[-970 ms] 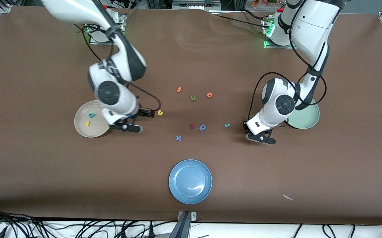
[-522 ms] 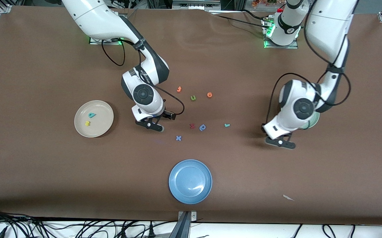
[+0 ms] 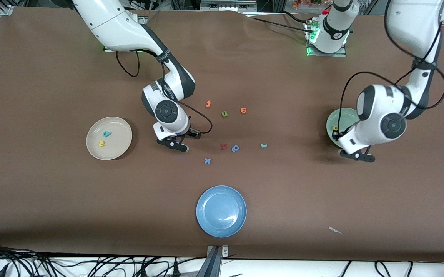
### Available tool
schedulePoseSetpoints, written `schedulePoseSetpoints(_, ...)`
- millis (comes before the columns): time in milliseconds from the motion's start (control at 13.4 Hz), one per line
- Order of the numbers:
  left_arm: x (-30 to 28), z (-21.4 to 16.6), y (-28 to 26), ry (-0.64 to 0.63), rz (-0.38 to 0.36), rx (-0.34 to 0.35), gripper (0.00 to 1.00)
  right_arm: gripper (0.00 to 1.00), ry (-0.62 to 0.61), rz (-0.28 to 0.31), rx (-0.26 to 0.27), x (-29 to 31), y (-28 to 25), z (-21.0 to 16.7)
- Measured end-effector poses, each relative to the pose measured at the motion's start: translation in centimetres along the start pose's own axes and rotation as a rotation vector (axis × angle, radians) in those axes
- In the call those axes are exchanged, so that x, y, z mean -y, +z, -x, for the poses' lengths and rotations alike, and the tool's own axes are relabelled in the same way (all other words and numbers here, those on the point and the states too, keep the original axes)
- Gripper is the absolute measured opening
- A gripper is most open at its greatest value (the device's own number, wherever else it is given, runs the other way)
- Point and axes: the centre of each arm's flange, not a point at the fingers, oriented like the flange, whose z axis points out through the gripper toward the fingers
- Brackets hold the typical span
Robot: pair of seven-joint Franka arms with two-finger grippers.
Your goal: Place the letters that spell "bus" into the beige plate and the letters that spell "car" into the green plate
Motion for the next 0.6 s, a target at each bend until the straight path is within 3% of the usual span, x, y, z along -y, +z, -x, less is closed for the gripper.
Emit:
schedulePoseSetpoints(149,2.0,2.7,0.2,0.034,-0.026,0.019,0.27,0.67,-0.001,-0.004,-0.003,0.0,0.0,0.1)
schedulePoseSetpoints(224,2.5,3.4,0.5,0.043,-0.031,0.021,0.27,0.67,-0.001,-0.004,-0.003,0.0,0.0,0.1)
schedulePoseSetpoints(298,2.8,3.6,0.9,0.044,-0.032,0.019,0.27,0.59,-0.001,-0.006,-0.004,0.1,-0.1,0.1)
schedulePoseSetpoints(448,2.8,4.0,1.9,0.048,-0.033,0.000,0.27,0.35,-0.002,-0.010,-0.008,0.1,-0.5,0.1)
schedulePoseSetpoints(522,2.7,4.3,2.5,0.049,-0.033,-0.005,0.27,0.35,-0.002,-0.010,-0.008,0.1,-0.5,0.1)
schedulePoseSetpoints(597,2.7,4.5,2.8,0.049,-0.033,-0.004,0.27,0.27,-0.002,-0.012,-0.009,0.2,-0.5,0.1)
